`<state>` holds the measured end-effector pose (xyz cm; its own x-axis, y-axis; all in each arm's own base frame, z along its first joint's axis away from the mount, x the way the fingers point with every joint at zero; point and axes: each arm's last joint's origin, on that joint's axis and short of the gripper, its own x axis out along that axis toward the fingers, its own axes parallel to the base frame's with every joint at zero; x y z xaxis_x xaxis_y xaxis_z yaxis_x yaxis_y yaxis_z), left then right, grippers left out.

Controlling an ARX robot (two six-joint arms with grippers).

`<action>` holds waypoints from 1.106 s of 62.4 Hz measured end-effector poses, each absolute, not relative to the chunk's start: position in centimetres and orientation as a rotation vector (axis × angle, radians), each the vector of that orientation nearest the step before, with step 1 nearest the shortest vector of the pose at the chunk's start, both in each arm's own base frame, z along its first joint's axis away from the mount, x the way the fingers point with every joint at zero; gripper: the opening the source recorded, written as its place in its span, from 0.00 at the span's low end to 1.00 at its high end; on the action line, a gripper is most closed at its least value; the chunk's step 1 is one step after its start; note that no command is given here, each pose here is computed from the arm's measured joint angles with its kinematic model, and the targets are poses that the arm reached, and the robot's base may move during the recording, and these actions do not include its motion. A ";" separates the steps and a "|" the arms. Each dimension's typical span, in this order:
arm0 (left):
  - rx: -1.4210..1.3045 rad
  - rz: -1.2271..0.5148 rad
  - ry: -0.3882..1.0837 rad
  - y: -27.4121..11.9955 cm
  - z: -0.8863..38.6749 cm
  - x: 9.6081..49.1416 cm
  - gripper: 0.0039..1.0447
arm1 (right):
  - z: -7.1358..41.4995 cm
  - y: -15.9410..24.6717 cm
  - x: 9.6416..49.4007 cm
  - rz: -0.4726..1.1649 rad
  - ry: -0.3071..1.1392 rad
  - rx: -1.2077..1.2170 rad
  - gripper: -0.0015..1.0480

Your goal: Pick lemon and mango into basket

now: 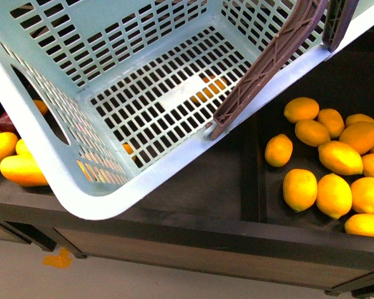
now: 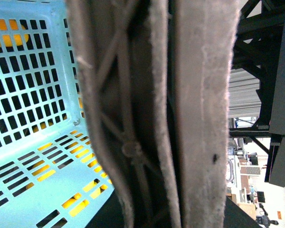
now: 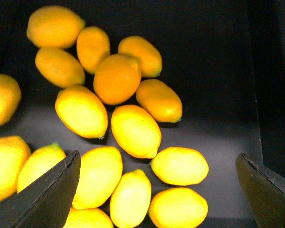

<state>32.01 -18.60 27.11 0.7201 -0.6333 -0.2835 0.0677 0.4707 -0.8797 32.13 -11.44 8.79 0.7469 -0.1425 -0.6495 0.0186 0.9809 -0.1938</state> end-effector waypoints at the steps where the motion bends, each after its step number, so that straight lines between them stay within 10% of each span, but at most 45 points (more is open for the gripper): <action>1: -0.998 -0.468 0.651 -18.6 27.1 32.0 0.16 | 8.6 -11.5 32.4 -0.084 0.731 -0.182 0.92; 26: -0.999 -0.472 0.654 -18.6 27.1 32.0 0.16 | 2.8 -10.3 42.4 -0.077 0.882 0.006 0.92; 69: -0.999 -0.469 0.651 -18.6 27.1 32.0 0.16 | -1.7 -10.0 46.4 -0.192 0.915 0.289 0.92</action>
